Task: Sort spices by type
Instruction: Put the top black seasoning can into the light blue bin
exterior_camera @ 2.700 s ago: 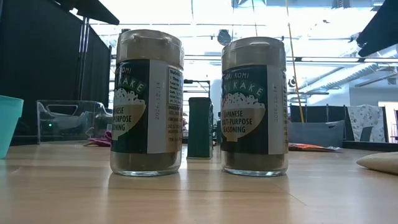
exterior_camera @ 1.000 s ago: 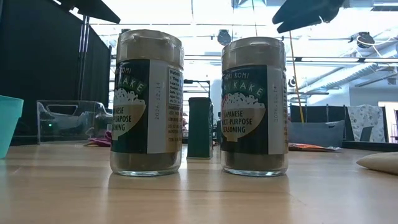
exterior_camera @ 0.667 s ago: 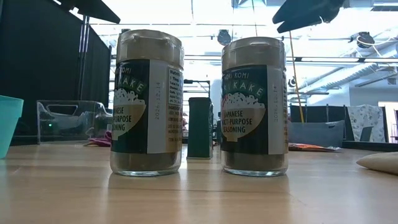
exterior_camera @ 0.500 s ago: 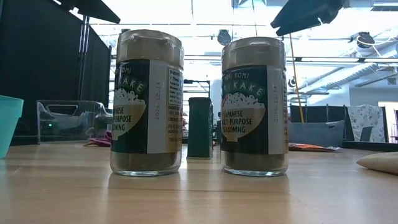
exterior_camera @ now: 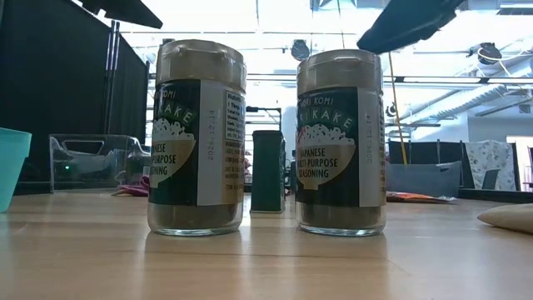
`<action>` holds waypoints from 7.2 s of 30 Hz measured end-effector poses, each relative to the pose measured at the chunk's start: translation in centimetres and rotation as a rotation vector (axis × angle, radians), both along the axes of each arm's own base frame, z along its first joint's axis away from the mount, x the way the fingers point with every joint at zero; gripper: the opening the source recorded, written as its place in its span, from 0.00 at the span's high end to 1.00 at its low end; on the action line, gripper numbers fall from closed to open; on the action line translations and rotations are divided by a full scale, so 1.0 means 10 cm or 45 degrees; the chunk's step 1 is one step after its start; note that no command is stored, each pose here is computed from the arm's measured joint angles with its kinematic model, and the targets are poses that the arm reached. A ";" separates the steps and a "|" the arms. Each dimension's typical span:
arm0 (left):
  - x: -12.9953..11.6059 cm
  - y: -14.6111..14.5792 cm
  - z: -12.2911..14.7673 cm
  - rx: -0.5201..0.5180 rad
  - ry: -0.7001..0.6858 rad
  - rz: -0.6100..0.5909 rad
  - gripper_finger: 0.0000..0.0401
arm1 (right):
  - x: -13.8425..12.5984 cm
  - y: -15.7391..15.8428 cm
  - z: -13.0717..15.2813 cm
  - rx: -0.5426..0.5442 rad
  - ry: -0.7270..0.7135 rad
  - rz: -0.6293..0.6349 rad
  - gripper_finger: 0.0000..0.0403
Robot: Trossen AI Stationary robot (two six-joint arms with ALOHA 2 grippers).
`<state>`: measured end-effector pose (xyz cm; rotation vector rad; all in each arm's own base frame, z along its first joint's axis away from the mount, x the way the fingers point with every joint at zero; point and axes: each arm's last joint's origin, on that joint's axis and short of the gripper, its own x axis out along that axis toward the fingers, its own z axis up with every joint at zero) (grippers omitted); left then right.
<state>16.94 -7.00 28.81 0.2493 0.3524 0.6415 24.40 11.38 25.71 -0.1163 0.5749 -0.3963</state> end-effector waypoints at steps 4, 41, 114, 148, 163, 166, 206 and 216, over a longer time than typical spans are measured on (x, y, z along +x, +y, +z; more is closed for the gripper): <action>0.02 -0.02 0.01 -0.134 -0.102 0.004 0.97 | 0.04 0.00 0.04 -0.119 0.002 0.088 0.21; 0.95 0.31 -0.05 -0.473 -0.312 -0.323 0.97 | -0.59 -0.80 0.62 -0.054 -0.283 -0.524 0.21; 1.90 0.55 -0.67 -1.054 -0.406 0.191 0.97 | -0.61 -1.19 0.25 0.100 0.209 -0.735 0.21; 1.86 0.73 -0.80 -1.072 -0.187 0.181 0.75 | -0.90 -1.22 0.35 0.097 0.194 -0.811 0.21; 1.83 0.96 -0.82 -1.144 -0.332 0.410 0.43 | -0.94 -1.22 0.38 0.124 0.151 -0.823 0.21; 1.83 0.99 -0.82 -1.149 -0.332 0.416 0.43 | -0.94 -1.22 0.38 0.124 0.151 -0.822 0.21; 1.93 1.00 -1.18 -1.105 -0.219 0.480 0.43 | -0.91 -1.22 0.38 0.126 0.142 -0.800 0.21; 1.90 1.07 -1.19 -1.031 -0.132 0.469 0.43 | -0.91 -1.22 0.38 0.126 0.141 -0.800 0.21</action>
